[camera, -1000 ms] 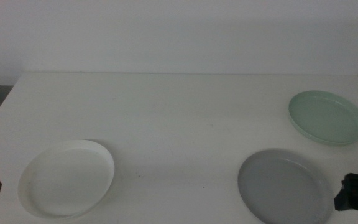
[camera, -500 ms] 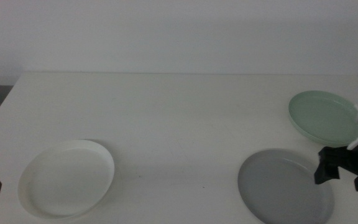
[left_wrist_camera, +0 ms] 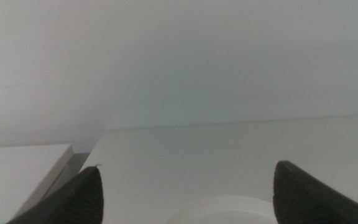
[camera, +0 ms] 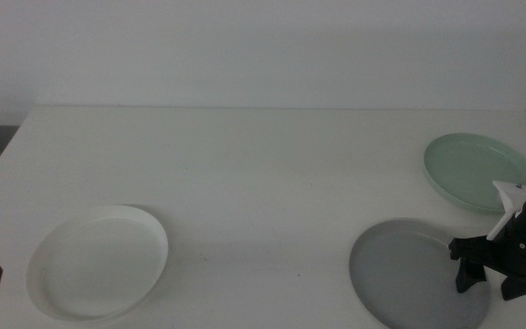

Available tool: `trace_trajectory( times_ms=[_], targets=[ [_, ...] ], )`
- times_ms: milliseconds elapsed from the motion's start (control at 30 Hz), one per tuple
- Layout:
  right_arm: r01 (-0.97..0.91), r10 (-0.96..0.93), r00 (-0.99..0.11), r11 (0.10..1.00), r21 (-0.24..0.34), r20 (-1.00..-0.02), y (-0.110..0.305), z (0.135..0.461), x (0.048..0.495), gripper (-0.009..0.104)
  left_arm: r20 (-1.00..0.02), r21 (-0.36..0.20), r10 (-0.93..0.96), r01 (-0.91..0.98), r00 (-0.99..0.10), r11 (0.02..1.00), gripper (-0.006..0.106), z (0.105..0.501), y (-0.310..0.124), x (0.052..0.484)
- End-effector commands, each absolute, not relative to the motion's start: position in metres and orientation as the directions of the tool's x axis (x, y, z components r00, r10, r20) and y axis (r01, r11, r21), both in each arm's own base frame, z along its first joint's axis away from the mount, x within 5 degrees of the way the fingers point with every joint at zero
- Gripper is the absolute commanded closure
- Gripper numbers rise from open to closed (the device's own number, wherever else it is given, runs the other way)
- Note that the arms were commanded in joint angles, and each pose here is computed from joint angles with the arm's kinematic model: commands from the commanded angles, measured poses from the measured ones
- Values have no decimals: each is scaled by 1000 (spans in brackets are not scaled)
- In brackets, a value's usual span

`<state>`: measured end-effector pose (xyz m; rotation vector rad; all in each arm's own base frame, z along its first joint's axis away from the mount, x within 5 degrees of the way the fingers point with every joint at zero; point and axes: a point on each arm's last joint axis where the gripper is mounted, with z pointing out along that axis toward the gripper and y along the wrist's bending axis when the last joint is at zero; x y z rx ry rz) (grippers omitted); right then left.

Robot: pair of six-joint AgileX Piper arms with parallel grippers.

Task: Stack the three bowls on top of each other.

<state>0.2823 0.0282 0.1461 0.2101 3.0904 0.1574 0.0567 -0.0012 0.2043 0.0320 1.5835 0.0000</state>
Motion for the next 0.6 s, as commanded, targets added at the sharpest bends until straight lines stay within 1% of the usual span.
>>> trace_trajectory(
  times_ms=[0,67,133,233,267,333,400,467,533,567],
  targets=[
    [132,137,-990,986,102,-43,29,143,285,45,-1000,18,18,19,3,1000,7,205,-1,56],
    [133,138,-990,986,100,-39,29,139,287,55,-1000,18,18,19,3,1000,7,205,-1,56],
    [134,138,-990,986,100,-37,29,138,287,68,-1000,18,18,19,3,1000,7,205,-1,56],
    [126,130,-991,987,99,-32,29,138,286,94,-1000,18,18,19,3,1000,7,205,-1,56],
    [123,127,-991,988,98,-35,29,139,286,97,-1000,18,18,19,3,1000,7,205,-1,56],
    [123,127,-991,988,98,-39,29,139,287,97,-1000,18,18,19,3,1000,7,205,-1,56],
    [100,100,-995,991,92,-2,33,142,285,98,-1000,18,18,19,3,1000,7,205,-1,56],
    [71,71,-997,993,92,9,41,150,289,98,-1000,18,18,19,3,1000,7,205,-1,56],
    [33,35,-999,994,106,-17,54,162,296,98,-1000,18,18,19,3,1000,7,205,-1,56],
    [19,24,-999,992,124,-37,62,170,301,98,-1000,18,18,19,3,1000,7,205,-1,56]
  ],
)
